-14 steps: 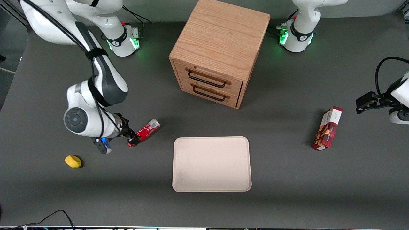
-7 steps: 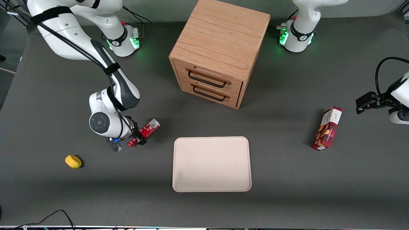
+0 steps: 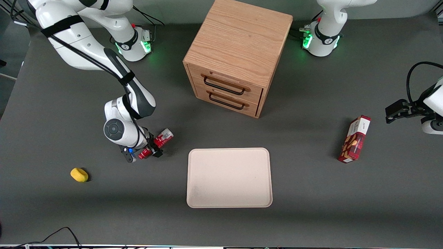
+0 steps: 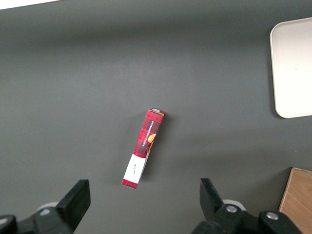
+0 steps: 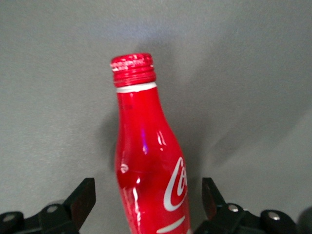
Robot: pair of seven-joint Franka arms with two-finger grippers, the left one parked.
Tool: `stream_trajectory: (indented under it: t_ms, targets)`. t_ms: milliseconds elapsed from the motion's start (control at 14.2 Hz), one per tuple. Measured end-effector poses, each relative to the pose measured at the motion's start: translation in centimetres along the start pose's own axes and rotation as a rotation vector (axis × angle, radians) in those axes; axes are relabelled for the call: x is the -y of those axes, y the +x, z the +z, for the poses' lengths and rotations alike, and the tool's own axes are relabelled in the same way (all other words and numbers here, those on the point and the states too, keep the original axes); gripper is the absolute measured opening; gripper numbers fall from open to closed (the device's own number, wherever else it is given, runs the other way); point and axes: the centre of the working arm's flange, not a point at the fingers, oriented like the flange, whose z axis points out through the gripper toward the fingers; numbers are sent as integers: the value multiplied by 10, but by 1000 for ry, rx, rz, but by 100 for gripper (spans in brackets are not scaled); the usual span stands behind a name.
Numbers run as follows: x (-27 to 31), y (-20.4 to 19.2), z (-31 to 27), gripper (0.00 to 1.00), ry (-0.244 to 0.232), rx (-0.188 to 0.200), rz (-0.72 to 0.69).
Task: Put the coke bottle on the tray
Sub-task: 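Lower the right gripper around the bottle's body and close it, then lift the bottle and carry it over the cream tray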
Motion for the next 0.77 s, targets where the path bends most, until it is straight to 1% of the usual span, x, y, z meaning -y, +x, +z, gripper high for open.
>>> stream_trajectory:
  t_ms: [140,211,281,421,561,632,772]
  targets:
    - [0,0,3,75,2,1,2]
    - [0,0,2,61,3,0,2]
    - [1,0,1,56,5,0,2]
    - [2,0,-1,56,8,-2,1]
    - [7,0,-12,56,21,-12,-13]
    - [12,-1,-27,56,21,-19,-39]
    - [26,3,-74,56,-7,-24,-119]
